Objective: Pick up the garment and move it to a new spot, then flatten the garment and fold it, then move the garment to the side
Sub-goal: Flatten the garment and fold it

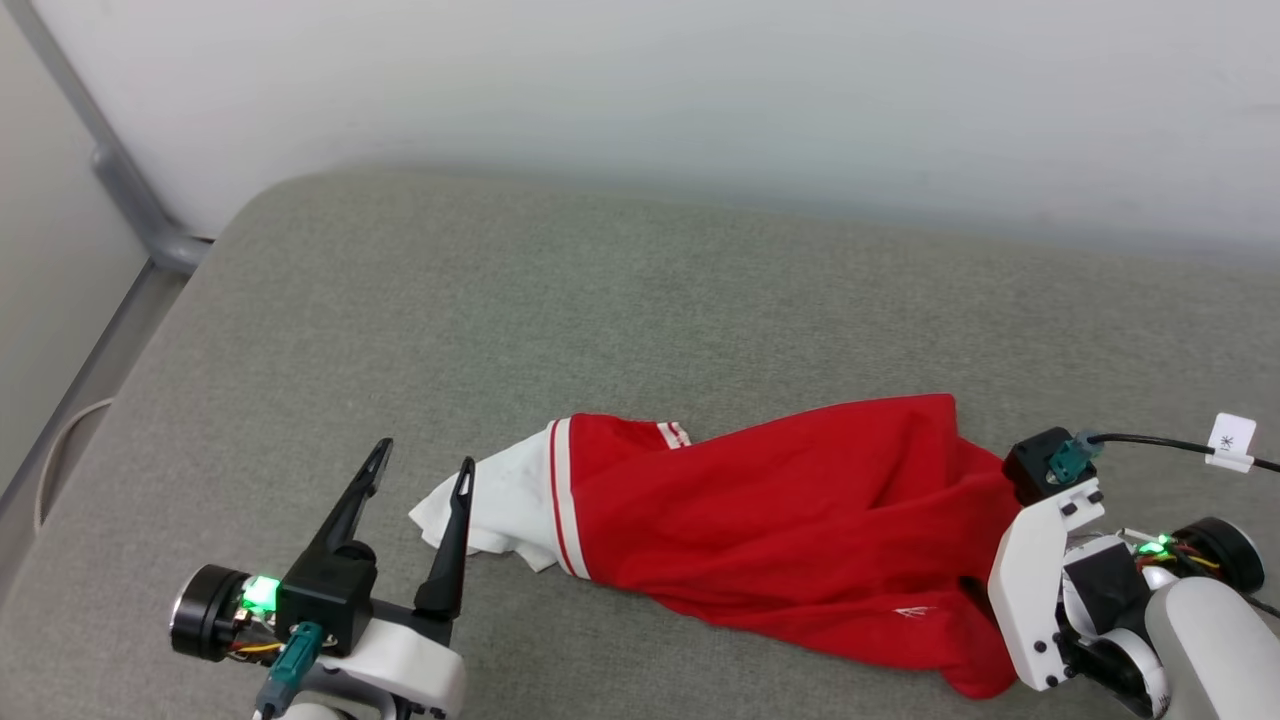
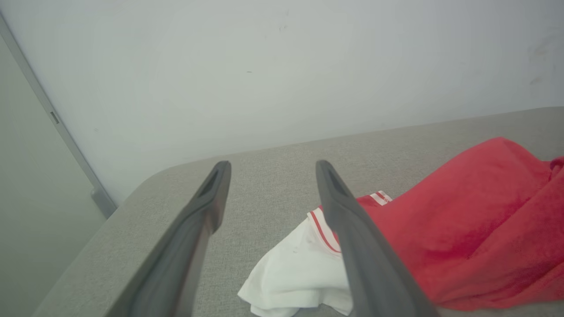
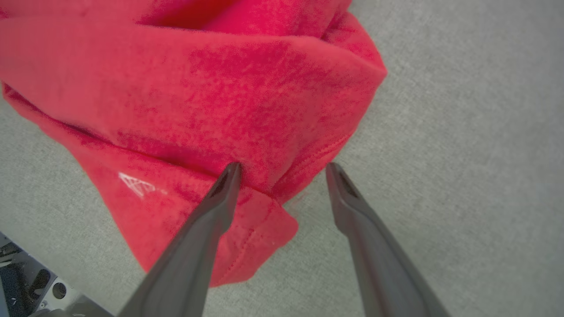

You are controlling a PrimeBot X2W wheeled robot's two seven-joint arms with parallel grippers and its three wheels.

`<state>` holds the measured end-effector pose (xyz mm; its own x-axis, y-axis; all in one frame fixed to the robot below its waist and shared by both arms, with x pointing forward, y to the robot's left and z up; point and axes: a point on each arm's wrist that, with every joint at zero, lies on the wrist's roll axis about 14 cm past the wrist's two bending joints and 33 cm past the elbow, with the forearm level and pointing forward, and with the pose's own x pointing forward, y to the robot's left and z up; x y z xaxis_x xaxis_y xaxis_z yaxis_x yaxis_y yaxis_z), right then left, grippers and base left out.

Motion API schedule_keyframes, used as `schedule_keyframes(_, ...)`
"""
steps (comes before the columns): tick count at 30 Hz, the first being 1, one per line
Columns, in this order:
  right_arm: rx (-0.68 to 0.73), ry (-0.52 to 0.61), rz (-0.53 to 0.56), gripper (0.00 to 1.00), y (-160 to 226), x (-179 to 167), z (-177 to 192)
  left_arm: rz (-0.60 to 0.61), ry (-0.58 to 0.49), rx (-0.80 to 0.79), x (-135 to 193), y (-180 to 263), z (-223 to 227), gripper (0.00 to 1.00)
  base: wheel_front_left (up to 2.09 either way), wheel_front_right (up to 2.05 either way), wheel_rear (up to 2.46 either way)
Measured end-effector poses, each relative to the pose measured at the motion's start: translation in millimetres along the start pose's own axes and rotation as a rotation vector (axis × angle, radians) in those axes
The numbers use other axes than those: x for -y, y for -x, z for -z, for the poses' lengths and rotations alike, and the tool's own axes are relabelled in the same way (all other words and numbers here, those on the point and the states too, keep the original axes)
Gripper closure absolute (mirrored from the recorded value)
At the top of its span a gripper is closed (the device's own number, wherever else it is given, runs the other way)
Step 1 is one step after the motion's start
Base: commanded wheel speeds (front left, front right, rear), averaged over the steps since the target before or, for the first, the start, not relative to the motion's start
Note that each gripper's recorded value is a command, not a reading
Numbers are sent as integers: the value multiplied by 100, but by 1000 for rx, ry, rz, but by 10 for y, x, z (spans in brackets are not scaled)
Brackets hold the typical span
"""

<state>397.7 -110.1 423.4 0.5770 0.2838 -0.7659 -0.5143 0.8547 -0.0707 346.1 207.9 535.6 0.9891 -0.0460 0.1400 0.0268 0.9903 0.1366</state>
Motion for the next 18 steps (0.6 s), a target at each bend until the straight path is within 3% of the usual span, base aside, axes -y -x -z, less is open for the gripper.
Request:
schedule_keyframes(11, -197, -11, -97, 0, -404, -147, 361, -44, 5, -43, -99, 20, 131, 0, 0, 0, 0)
schedule_keyframes(12, -211, -8, -98, 4, -422, -145, 394, -48, 5, -47, -114, 27, 143, 0, 0, 0, 0)
schedule_keyframes(13, -218, -1, -96, 98, -432, -136, 410, -52, 5, -52, -127, 36, 155, 0, 0, 0, 0)
schedule_keyframes(18, -201, -31, -63, 100, -393, -3, 428, -57, 4, -54, -144, 47, 166, 0, 0, 0, 0)
